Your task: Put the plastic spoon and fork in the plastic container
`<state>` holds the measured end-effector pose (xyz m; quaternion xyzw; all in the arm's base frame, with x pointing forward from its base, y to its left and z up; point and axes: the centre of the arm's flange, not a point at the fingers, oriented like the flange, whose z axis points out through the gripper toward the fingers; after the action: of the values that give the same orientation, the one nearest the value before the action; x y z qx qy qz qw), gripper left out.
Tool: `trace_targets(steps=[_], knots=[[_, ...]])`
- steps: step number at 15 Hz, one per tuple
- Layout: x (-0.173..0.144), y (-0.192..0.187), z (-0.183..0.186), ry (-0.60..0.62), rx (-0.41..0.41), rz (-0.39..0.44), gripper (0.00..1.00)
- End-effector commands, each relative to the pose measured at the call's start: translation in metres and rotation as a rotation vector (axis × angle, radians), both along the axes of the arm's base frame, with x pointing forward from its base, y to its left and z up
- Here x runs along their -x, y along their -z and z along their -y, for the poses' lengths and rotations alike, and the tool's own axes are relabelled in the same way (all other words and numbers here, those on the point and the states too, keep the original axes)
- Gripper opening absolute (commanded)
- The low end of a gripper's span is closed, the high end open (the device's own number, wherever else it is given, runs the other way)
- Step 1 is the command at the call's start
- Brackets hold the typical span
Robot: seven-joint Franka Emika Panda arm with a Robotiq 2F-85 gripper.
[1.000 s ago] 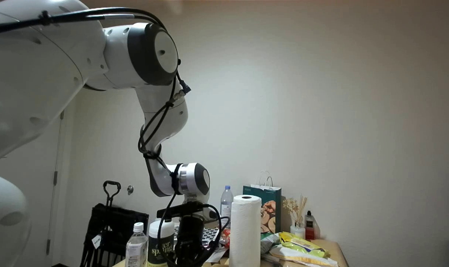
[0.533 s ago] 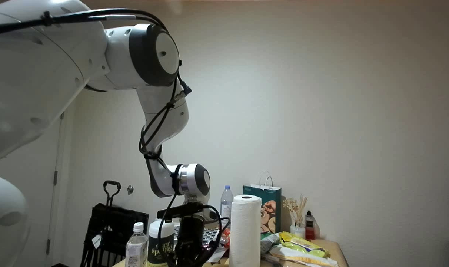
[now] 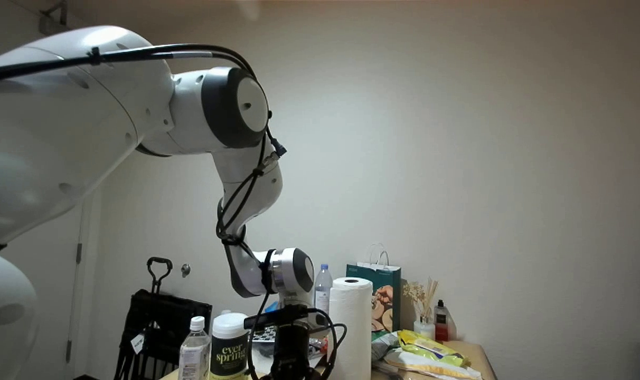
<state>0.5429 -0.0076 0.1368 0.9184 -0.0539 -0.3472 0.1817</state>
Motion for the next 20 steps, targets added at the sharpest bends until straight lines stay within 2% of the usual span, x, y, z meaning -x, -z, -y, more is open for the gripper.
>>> trace_targets(steps=[1, 8, 16, 17, 18, 20], knots=[[-0.021, 0.014, 0.01, -0.022, 0.009, 0.014, 0.06], [-0.039, 0.029, 0.013, -0.035, 0.023, 0.037, 0.06], [-0.051, 0.031, 0.04, -0.029, 0.071, 0.087, 0.07], [-0.052, 0.03, 0.042, -0.026, 0.074, 0.091, 0.35], [-0.053, 0.029, 0.043, -0.024, 0.075, 0.094, 0.37], [-0.054, 0.028, 0.045, -0.017, 0.078, 0.098, 0.49]])
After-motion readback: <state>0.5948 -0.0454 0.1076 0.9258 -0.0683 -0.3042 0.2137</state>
